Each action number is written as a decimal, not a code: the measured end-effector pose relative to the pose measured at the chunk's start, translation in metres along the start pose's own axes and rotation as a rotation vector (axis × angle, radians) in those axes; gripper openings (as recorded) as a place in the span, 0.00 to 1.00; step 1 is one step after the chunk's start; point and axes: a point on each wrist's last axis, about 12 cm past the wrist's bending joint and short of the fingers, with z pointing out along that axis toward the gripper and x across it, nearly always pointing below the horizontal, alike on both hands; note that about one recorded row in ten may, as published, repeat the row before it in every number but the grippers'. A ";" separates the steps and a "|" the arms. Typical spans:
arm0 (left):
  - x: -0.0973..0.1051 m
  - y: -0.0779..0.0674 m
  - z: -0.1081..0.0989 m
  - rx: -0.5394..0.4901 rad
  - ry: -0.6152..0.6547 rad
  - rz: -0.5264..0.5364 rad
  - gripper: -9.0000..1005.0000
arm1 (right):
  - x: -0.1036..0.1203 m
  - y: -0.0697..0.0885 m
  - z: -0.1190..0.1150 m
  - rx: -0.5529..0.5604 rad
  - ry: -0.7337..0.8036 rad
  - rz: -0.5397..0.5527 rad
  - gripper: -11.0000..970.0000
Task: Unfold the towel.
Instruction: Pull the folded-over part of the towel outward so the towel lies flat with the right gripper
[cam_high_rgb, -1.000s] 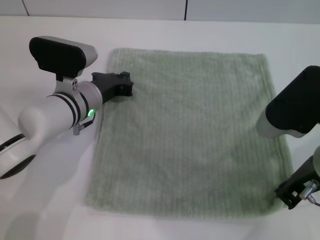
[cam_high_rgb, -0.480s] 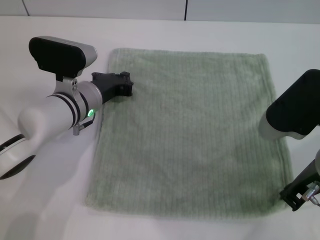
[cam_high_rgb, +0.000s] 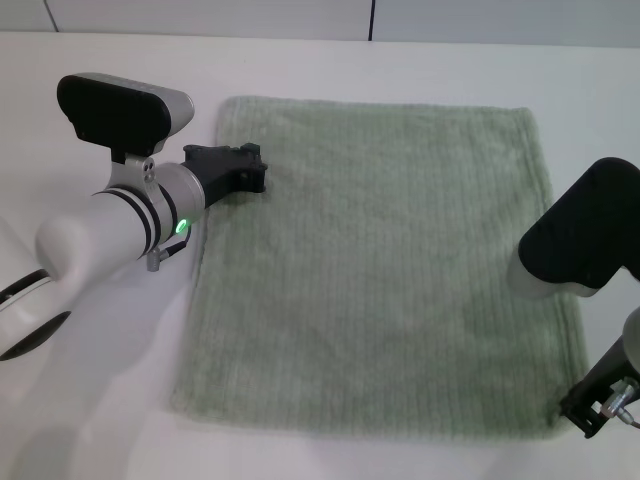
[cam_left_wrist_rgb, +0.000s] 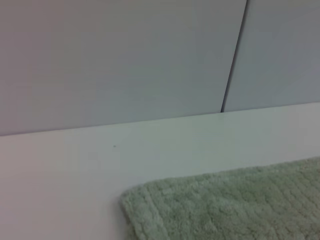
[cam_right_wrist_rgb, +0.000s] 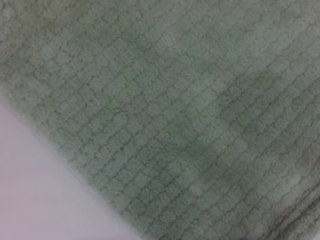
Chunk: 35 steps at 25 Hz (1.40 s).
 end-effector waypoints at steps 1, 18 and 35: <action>0.000 0.000 0.000 0.001 -0.001 -0.001 0.02 | 0.000 0.000 0.000 0.000 0.000 -0.004 0.14; -0.001 -0.001 -0.001 -0.003 0.000 -0.004 0.02 | -0.005 0.000 -0.005 0.015 -0.017 -0.031 0.32; 0.000 -0.001 -0.002 -0.004 0.000 -0.007 0.03 | -0.016 0.001 -0.027 0.090 -0.131 -0.079 0.32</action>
